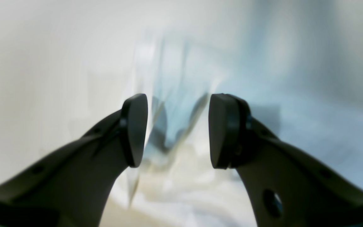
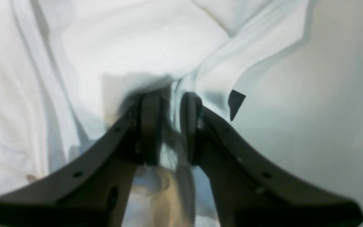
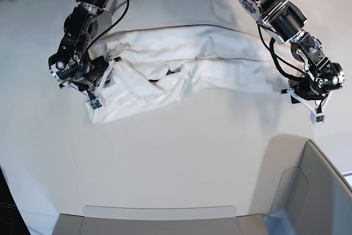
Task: Layout the t-shirt on the table in an organized manner, then fold the t-shirt properly
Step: 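Regrasp the bunched shirt fabric with both grippers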
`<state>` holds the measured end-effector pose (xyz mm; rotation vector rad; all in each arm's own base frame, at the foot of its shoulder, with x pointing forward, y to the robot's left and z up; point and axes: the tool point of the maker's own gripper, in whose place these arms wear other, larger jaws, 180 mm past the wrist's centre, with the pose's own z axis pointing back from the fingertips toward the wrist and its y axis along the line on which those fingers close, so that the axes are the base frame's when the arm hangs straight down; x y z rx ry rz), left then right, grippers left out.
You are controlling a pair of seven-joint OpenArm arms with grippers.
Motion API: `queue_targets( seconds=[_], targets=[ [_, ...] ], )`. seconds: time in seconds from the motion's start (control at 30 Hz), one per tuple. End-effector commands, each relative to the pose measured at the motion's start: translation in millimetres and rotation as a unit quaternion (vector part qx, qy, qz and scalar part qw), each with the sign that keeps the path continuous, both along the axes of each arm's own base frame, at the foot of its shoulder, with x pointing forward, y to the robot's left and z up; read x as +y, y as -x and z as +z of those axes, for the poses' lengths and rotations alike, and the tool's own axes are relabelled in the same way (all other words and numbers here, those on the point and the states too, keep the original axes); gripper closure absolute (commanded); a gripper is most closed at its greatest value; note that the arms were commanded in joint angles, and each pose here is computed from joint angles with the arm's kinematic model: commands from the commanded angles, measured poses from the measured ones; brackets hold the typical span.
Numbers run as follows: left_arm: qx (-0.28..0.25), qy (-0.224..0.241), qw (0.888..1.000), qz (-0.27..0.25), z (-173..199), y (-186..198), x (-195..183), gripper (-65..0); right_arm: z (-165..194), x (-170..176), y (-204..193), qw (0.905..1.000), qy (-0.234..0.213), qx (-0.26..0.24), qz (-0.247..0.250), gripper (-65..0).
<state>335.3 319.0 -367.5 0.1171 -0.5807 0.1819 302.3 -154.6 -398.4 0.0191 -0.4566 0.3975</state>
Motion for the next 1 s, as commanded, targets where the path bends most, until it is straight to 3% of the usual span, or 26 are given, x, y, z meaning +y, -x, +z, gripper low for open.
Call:
queue_targets(
  seconds=[0.0,0.23,0.53,0.67,0.8,0.97],
  targets=[
    [-0.028,-0.013,1.0,0.0,16,-11,7,-30.4,3,-9,-3,0.9997,0.022,0.006,0.004,-14.8],
    [-0.04,-0.025,0.999,0.009,20,-9,20,-30.4,17,-23,-19,0.9991,0.037,-0.018,0.001,-14.8],
    [-0.027,-0.034,0.992,0.123,16,58,95,-30.5,11,-20,-2,0.9985,0.027,-0.046,0.007,-14.3],
    [0.007,-0.037,0.989,0.14,10,82,107,-30.9,10,-19,2,0.9985,0.026,-0.047,0.007,-14.3],
    [0.055,-0.042,0.987,0.148,13,100,118,-35.6,9,-17,2,0.9986,0.024,-0.045,0.008,-14.3],
    [0.056,-0.061,0.988,0.132,25,93,126,-41.6,9,-5,0,0.9981,0.025,-0.046,0.031,-14.3]
  ],
)
